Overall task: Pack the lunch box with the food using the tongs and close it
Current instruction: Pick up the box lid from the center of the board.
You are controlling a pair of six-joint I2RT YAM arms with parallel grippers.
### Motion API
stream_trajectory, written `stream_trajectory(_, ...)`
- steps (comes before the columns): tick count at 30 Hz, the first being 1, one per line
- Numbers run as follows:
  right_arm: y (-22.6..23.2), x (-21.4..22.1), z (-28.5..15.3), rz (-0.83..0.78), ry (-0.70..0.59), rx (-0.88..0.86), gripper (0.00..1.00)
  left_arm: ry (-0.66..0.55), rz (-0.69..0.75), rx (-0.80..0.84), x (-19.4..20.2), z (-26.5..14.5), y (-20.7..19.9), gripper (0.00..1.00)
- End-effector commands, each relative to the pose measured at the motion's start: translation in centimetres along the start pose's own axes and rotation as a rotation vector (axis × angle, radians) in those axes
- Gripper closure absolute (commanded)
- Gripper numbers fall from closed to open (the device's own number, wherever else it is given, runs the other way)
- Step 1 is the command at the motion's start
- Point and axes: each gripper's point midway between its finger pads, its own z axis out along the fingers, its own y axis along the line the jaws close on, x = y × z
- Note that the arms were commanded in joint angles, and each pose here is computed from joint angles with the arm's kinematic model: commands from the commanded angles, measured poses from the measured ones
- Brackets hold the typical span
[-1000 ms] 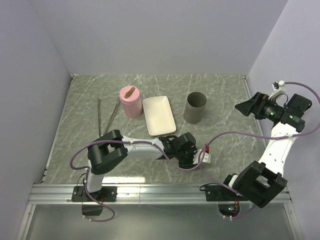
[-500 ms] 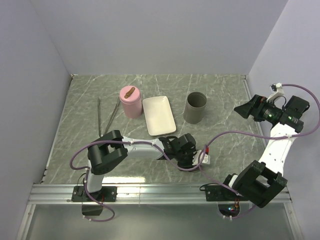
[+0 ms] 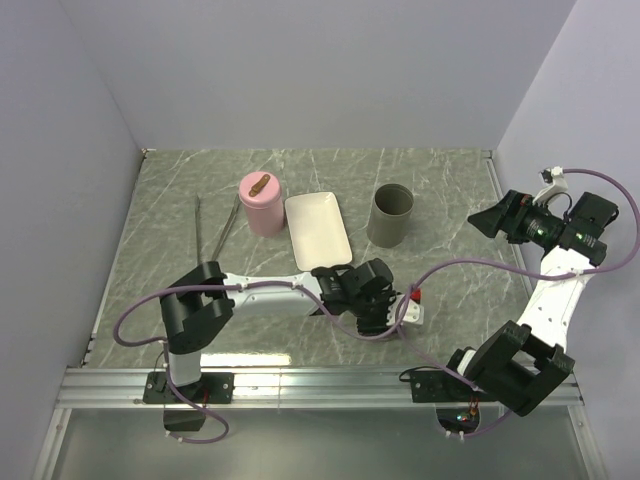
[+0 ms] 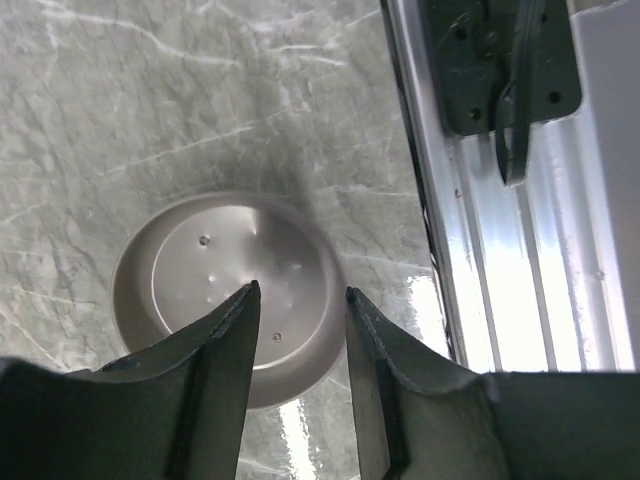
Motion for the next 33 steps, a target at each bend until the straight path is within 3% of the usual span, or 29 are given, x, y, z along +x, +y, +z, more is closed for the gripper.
stream_trajectory(1,0.8,-0.3,-0.5,-0.028,-0.018,-0.010,0.00,-0.034,0.086,0.040,-2.0,-0.7,-1.7,0.55)
stream_trajectory(7,1.1,1.4,-0.5,-0.037,0.033,-0.036,0.00,-0.013,0.117,0.069,-1.5,0.0,-3.7,0.52)
stream_trajectory(16,1.4,3.0,-0.6,-0.039,0.059,-0.058,0.00,0.050,0.087,0.011,0.3,1.3,-2.7,0.47)
stream_trajectory(33,0.7,5.7,0.0,-0.006,0.107,-0.070,0.00,0.131,0.050,-0.008,3.1,3.3,-2.1,0.53)
